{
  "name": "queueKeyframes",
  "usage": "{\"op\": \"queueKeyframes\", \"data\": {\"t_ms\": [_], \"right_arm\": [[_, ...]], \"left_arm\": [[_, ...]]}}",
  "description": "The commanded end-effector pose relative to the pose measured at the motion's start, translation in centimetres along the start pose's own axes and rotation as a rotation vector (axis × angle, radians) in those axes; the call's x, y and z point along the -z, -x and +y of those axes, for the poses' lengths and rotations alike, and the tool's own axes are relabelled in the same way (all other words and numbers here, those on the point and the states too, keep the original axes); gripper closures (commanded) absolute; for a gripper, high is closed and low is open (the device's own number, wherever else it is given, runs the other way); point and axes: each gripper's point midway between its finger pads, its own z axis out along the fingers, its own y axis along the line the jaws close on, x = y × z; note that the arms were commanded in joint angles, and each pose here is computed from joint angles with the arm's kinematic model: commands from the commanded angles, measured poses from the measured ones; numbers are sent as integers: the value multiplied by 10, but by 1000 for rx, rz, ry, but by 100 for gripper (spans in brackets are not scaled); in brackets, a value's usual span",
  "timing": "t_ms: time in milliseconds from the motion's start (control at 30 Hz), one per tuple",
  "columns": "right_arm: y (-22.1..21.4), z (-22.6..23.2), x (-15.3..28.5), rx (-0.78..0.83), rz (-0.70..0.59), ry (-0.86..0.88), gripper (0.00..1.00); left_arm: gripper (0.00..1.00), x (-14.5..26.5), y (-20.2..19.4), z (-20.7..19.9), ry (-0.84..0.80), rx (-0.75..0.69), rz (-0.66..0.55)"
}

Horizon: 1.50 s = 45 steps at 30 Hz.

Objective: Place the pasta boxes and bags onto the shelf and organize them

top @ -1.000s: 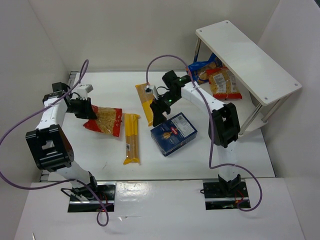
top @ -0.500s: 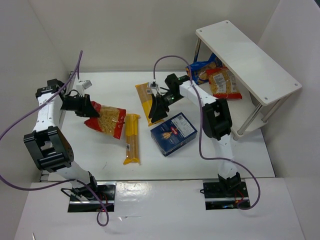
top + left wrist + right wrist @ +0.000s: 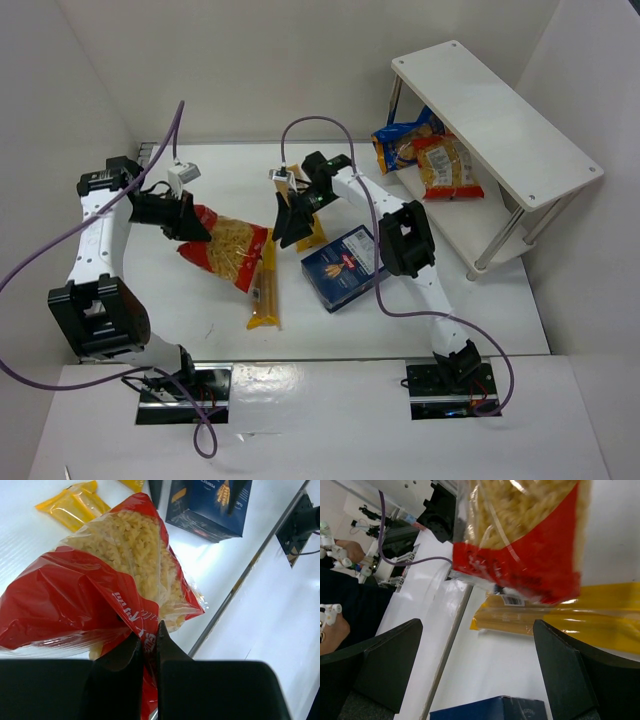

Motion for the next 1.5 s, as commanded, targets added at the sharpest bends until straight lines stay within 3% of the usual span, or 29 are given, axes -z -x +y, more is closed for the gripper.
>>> {"op": "queueKeyframes", "data": {"t_ms": [0,533,833,1467], "right_arm": [[29,21,-8,40,-90,142,0],[17,-15,-24,31,-75,158,0],[32,15,-57,132,-32,214,0],[45,61,-100,138,43,297,0]], "left_arm": [[100,7,15,-34,-66,-69,-85],[100,9,4,-58,-10,-107,-65],[100,11,4,-63,-1,-128,-65],[100,9,5,-68,-8,-144,-66]]}}
